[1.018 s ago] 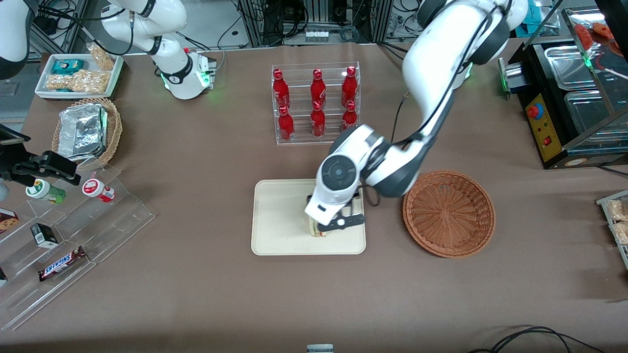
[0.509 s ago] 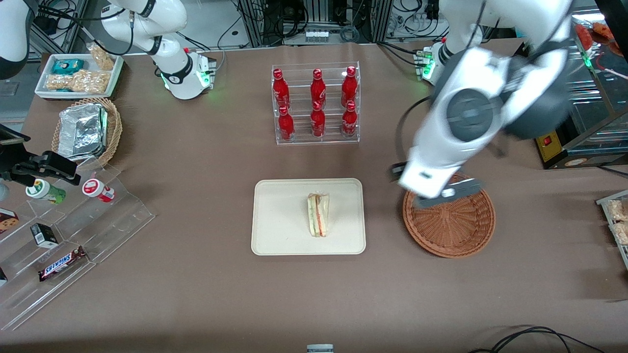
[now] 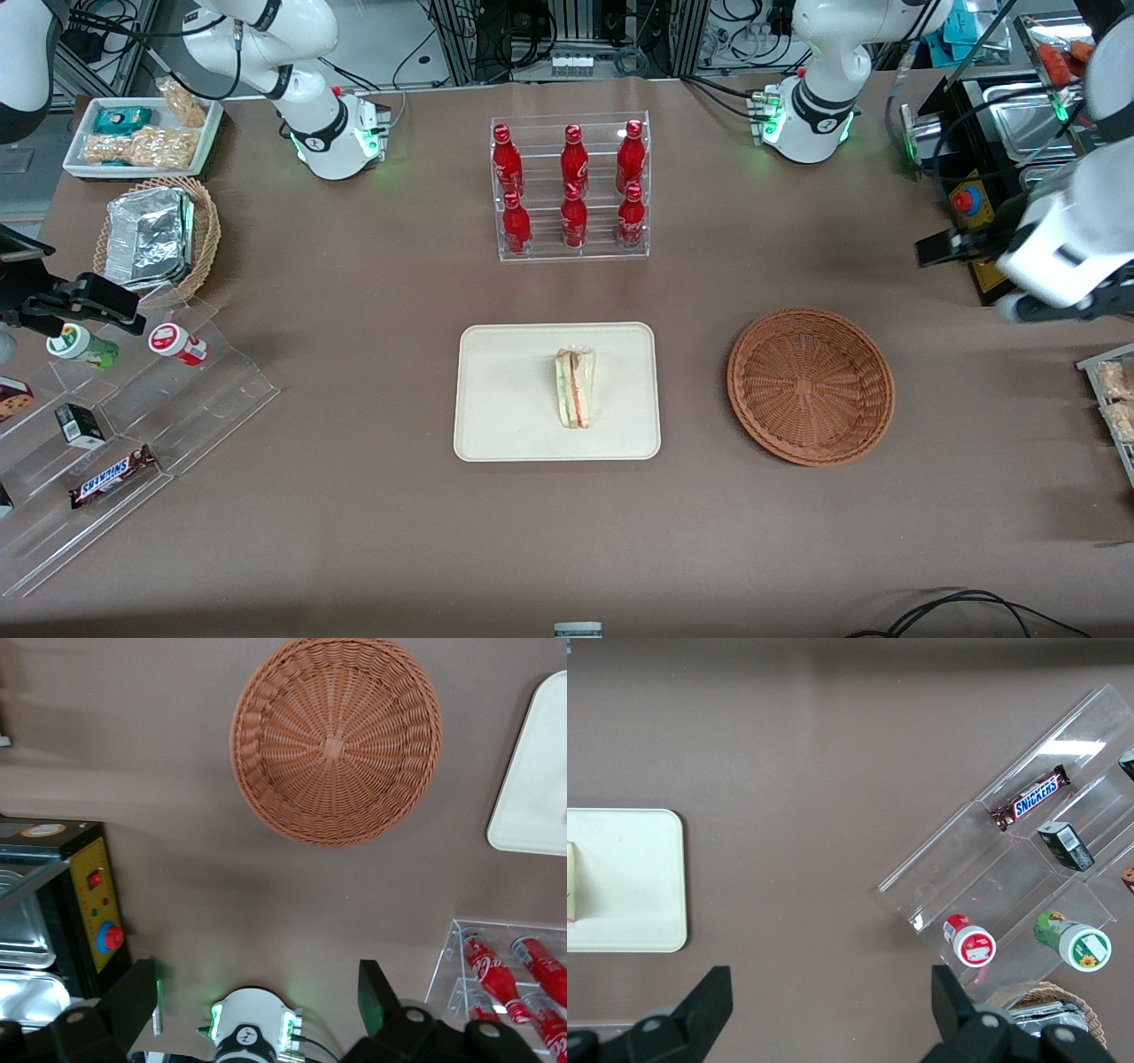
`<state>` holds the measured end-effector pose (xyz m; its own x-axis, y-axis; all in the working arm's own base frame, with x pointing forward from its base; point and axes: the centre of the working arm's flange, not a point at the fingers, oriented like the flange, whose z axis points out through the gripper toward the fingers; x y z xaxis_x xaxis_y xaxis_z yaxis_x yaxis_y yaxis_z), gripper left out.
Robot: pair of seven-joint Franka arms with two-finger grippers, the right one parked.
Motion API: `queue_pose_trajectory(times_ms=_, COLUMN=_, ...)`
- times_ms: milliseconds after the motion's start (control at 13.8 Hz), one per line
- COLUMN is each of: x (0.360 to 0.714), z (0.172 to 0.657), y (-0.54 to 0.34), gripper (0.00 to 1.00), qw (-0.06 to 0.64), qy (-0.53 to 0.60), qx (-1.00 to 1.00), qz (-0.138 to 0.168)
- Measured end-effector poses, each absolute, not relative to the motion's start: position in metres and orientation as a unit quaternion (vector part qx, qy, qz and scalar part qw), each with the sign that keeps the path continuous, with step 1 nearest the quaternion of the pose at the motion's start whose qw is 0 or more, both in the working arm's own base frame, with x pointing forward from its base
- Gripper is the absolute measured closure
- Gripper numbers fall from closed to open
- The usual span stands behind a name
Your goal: Place sandwich from basket to tray
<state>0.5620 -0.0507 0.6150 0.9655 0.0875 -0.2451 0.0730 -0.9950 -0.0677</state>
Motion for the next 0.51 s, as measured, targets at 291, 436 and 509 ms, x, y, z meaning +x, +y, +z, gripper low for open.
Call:
queue_pose_trajectory(times_ms=291, x=0.524, z=0.636, y=-0.059, gripper=0.0, qw=0.037, qy=-0.025, qx=-0.993, qz=0.113)
queue_pose_trajectory(times_ms=436, x=0.52, z=0.637, y=-0.055, gripper=0.0, qw=0.038, qy=-0.024, qx=-0.993, qz=0.111)
queue_pose_trajectory(times_ms=509, x=0.521, z=0.635, y=-0.053, gripper=0.0, qw=0.037, qy=-0.025, qx=-0.993, qz=0.112)
